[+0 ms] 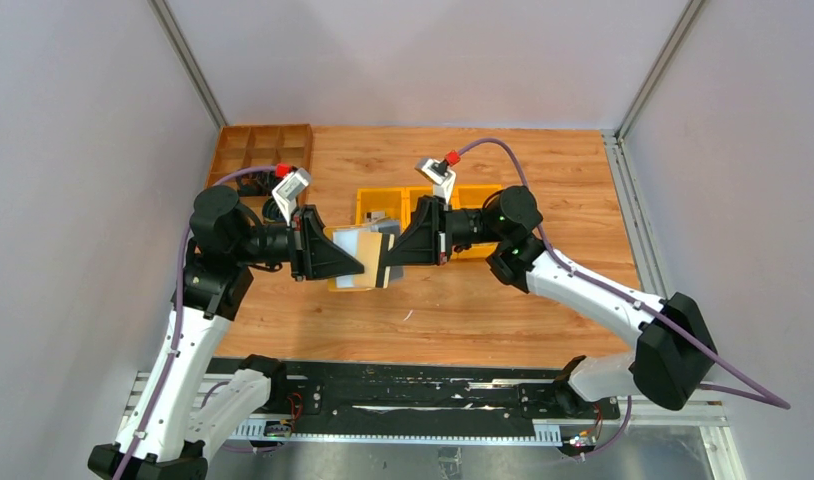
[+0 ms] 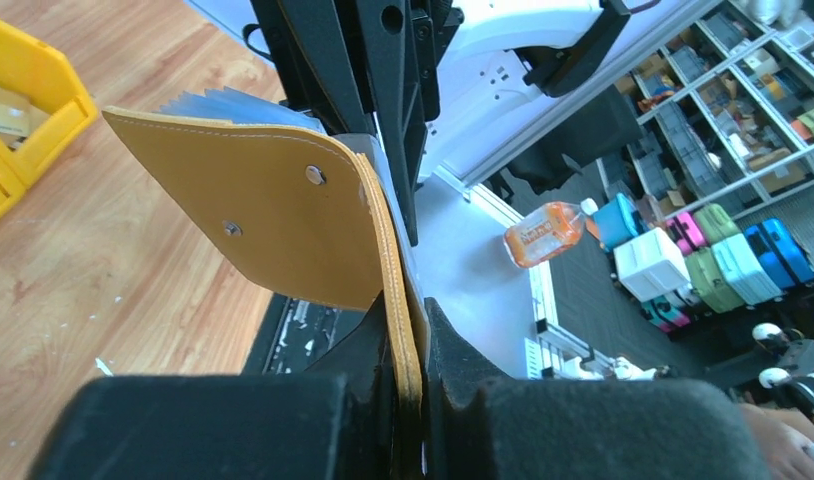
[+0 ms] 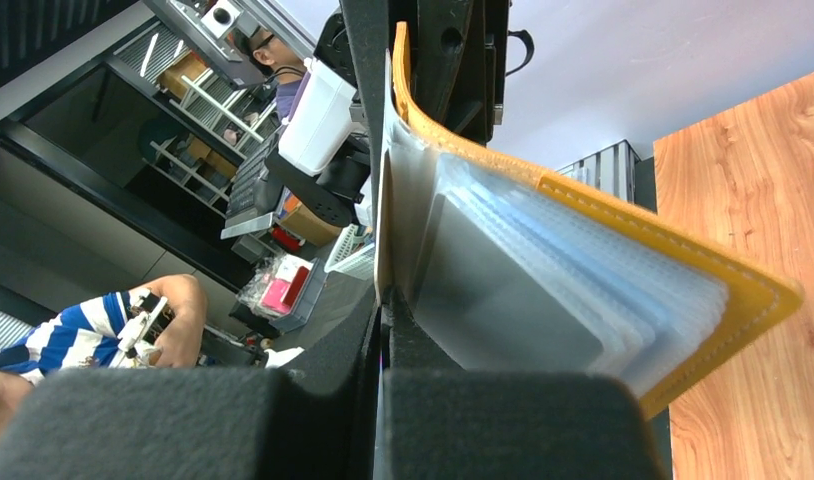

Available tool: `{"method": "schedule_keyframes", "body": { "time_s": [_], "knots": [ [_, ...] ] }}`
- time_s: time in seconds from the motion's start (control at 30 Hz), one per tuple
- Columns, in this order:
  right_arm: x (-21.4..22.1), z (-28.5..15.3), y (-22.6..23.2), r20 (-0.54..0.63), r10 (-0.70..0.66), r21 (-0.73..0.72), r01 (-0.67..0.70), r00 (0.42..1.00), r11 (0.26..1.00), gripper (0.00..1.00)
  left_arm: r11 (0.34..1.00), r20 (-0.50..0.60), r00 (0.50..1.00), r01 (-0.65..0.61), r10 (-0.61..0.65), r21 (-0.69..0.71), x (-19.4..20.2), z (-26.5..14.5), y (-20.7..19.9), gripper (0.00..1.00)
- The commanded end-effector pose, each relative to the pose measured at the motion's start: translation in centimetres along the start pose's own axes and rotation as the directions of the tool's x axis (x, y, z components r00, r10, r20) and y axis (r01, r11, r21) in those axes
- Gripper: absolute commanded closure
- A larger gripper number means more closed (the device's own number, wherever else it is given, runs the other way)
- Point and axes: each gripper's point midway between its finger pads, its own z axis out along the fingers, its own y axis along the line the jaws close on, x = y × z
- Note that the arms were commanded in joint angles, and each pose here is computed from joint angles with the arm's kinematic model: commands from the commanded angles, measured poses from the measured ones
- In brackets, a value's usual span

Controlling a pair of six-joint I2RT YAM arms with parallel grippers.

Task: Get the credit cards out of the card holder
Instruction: Remove the credit card from the card holder, then place the credit card in the storage box.

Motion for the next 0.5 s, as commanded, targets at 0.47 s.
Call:
{"method": "schedule_keyframes", "body": {
  "time_s": [0.47],
  "knots": [
    [-1.5,-14.4,-9.7,0.12,0.086,0.611,-0.142,0.989,0.779,1.0,0.77,-0.195,0.892,-0.452,0.409,-0.45,-1.4,-4.1,6.0,1.0]
  ]
}}
